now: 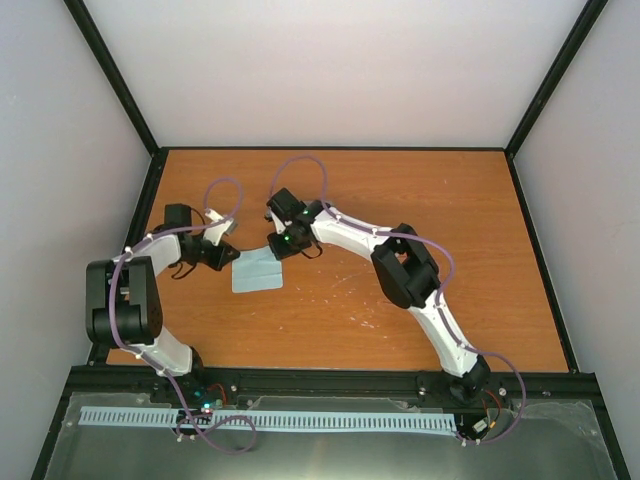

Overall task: Organize the sunglasses
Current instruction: Fold the glasses cleaning cloth at the center of the board.

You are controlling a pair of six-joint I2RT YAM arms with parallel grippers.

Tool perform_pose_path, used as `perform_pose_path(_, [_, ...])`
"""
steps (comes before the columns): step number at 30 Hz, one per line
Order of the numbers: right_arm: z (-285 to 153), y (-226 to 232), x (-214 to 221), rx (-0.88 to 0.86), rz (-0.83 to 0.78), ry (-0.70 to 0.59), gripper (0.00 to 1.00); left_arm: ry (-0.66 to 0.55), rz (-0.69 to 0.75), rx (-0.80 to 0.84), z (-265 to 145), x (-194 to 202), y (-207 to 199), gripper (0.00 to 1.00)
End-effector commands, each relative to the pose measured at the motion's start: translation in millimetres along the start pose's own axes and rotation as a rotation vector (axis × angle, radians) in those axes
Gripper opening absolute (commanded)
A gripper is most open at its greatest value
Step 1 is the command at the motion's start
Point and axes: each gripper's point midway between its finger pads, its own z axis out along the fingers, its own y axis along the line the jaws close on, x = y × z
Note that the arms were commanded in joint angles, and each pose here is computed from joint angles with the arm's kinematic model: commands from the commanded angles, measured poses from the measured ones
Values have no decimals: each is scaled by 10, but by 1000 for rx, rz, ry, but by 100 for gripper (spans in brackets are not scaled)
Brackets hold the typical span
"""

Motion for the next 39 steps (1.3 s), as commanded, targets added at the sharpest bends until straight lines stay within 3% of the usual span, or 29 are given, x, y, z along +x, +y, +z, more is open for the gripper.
perform_pose_path(1, [-246,196,-155,-58,-32,-95,3,-7,49,22,-18,44,-130,0])
perform_pose_path(16, [-252,290,158,-112,-53,-54,3,-25,131,18,-90,158,-347,0])
perform_pose_path(27, [-185,356,401,-131,-76,11,3,44,185,16,-62,445,-401,0])
perform_pose_path(32, [-168,315,509,-119,-74,49,20,85,244,-5,-76,554,-385,1])
perform_pose_path(39, [-340,250,488,-80,-67,6,28,102,308,-14,-77,584,-371,2])
